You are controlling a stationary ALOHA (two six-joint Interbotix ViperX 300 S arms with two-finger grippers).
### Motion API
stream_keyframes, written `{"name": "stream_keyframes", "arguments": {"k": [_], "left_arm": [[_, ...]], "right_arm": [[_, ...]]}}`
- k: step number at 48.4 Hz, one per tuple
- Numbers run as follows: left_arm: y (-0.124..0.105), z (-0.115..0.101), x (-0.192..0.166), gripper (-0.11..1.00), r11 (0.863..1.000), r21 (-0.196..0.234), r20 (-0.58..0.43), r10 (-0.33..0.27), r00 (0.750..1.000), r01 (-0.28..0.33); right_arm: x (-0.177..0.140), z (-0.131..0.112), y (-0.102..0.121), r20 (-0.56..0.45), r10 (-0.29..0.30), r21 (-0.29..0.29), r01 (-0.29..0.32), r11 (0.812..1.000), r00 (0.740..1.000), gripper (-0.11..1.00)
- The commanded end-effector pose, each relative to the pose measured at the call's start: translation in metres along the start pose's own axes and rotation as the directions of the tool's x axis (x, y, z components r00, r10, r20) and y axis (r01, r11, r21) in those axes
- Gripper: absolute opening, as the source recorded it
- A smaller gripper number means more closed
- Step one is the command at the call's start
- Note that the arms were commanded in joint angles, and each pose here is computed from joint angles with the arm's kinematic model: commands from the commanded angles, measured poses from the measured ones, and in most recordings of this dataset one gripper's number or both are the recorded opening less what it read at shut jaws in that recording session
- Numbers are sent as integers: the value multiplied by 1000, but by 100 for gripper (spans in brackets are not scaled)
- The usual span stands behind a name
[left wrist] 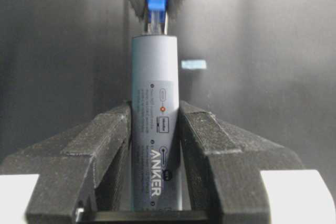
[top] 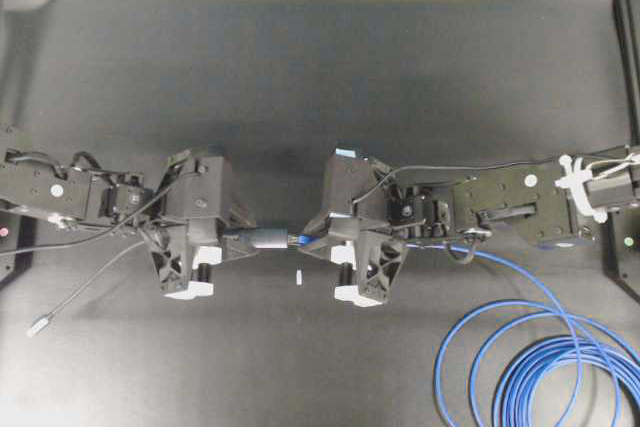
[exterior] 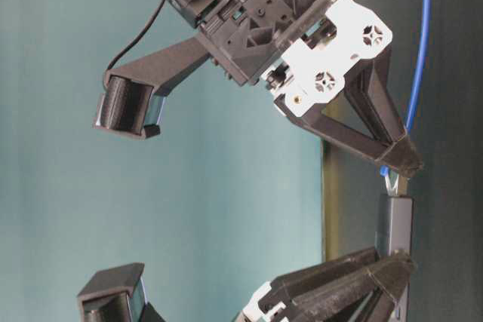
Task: Insert the LAN cable into the hub.
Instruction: 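Push the plug into the hub port with the right gripper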
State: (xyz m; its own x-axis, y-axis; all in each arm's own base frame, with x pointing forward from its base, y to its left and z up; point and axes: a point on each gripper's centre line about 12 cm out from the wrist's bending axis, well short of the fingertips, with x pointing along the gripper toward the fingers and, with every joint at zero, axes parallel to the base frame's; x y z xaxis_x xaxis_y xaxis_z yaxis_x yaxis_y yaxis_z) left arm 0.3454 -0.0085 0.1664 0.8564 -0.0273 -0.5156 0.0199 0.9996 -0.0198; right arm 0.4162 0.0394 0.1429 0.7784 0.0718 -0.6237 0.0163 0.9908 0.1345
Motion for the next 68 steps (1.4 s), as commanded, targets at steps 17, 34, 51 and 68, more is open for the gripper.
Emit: {"name": "stream_keyframes", "arguments": {"k": [17, 34, 51, 68], "left_arm": [[1, 25, 14, 28, 999, 43, 28, 3, 1000, -4], [3, 31, 20, 28, 999, 45, 42, 8, 999, -9], [4, 32, 21, 28, 999, 44, 45, 9, 999, -11], [2, 24, 19, 28, 999, 48, 20, 6, 1000, -7]], "right_arm": [[2, 14, 3, 22, 5, -25, -5, 1000, 1000, 13], [5, 23, 4, 42, 9, -54, -7, 999, 999, 13], [8, 27, 5, 25, 7, -67, -5, 998, 1000, 13], [7, 16, 9, -52, 5, -52, -8, 999, 999, 14]]}}
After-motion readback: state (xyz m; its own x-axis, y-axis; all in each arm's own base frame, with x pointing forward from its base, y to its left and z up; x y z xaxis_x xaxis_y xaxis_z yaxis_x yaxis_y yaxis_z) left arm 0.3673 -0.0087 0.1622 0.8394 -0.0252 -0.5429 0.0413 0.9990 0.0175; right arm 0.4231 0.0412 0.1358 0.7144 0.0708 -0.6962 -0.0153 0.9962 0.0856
